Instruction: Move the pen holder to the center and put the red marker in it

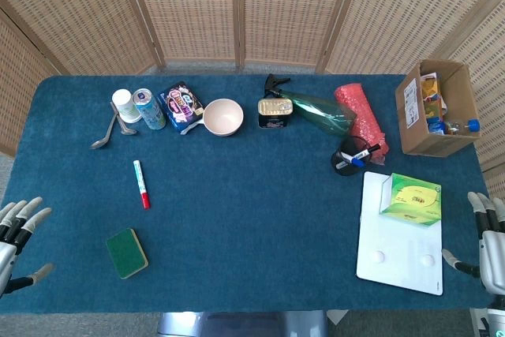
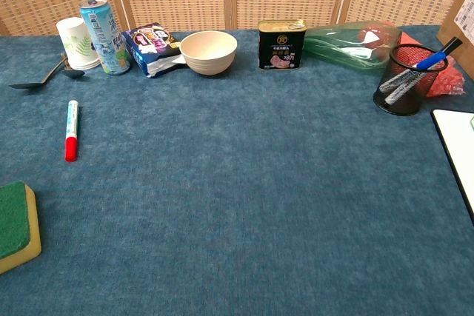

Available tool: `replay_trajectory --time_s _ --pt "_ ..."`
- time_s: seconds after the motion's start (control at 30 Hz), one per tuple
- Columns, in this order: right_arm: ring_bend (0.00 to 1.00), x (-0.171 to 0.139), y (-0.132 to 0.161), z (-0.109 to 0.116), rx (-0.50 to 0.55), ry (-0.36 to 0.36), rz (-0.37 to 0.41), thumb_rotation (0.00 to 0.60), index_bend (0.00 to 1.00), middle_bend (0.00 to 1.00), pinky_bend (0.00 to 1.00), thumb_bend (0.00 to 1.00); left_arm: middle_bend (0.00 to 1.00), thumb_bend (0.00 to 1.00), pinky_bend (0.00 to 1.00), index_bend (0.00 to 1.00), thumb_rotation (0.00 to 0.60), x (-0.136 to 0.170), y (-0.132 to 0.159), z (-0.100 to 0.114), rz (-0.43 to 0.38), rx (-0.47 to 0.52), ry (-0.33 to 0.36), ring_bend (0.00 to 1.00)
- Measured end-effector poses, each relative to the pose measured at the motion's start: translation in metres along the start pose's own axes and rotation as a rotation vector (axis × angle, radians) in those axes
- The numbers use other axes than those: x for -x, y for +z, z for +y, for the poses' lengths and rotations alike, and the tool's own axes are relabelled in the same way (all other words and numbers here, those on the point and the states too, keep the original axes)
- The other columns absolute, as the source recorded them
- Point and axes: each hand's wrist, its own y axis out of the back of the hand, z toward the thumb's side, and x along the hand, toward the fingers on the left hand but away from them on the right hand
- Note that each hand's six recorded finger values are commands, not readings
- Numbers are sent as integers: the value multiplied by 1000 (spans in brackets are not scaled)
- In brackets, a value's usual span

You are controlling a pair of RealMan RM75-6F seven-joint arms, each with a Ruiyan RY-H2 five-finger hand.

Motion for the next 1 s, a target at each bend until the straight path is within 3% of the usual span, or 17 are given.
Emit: replay_trajectory --time_s 0.27,0.53,0.7,1.0 --pt "0 1 0 -1 -6 5 2 600 0 0 5 0 0 124 0 128 600 0 0 -1 3 0 -4 0" --pt "0 3 4 -5 24 19 40 600 0 0 87 0 0 125 0 129 600 1 3 4 -3 19 -3 0" --pt "0 9 13 -11 71 36 97 600 0 0 175 0 0 124 0 131 600 3 6 16 0 53 14 0" --pt "0 37 27 -40 212 137 172 600 0 0 184 0 0 125 0 134 600 2 9 23 33 108 -4 0"
